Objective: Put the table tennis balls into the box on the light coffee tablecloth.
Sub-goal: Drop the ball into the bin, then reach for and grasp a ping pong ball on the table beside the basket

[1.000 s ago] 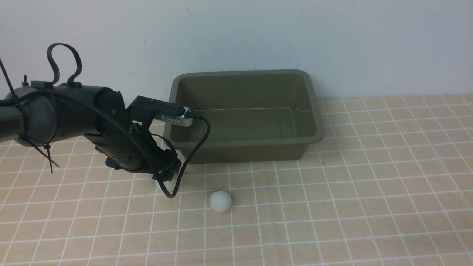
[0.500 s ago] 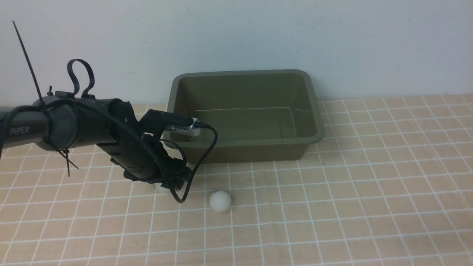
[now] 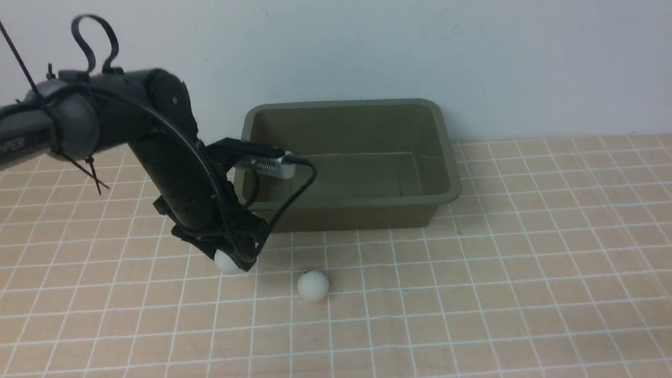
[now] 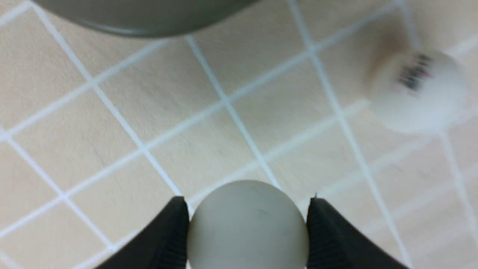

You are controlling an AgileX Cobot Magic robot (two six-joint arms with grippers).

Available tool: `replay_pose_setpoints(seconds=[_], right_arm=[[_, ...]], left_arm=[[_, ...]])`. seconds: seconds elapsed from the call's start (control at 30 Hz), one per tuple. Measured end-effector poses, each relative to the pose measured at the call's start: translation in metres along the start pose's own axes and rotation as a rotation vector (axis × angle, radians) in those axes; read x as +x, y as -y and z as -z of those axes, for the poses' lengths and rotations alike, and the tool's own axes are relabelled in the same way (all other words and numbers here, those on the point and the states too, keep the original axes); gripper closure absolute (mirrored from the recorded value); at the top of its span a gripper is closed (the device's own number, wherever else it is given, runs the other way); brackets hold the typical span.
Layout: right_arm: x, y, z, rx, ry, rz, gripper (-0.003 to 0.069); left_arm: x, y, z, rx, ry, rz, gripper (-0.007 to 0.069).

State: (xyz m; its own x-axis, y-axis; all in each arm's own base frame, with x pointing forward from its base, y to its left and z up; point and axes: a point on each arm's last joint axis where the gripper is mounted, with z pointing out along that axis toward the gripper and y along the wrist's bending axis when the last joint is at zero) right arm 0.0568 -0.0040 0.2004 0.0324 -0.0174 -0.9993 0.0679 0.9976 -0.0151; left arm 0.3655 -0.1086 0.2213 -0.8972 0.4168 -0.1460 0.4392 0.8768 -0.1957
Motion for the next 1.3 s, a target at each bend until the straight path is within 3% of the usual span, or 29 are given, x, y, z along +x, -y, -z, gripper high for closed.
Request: replay_pose_setpoints(seconds=[0.27,0.43,0.6,0.8,1.17,1.3], right_arm=[[0.000,0.000,0.000,0.000,0.000,0.000,0.0677],[0.000,0.000,0.000,0.000,0.000,0.000,0.0677],[0.000,0.000,0.000,0.000,0.000,0.000,0.0677],[0.000,0.000,0.000,0.000,0.000,0.000,0.0677],[0.000,0.000,0.000,0.000,0.000,0.000,0.0677],[0.000,0.000,0.000,0.000,0.000,0.000,0.0677]], left_arm=[[-0.052,0.009,0.053,0.000,0.348,-0.077,0.0306],[-0.077,0.009,0.034,-0.021,0.444,-0.144,0.0306],[-0.095,0.007,-0.002,-0.016,0.436,-0.148,0.0297],[-0.105,0.000,-0.029,-0.015,0.413,-0.141,0.0194],[-0.092,0.024,0.037,0.083,0.265,-0.174,0.0176],[-0.083,0.028,0.051,0.064,0.248,-0.135,0.0176]])
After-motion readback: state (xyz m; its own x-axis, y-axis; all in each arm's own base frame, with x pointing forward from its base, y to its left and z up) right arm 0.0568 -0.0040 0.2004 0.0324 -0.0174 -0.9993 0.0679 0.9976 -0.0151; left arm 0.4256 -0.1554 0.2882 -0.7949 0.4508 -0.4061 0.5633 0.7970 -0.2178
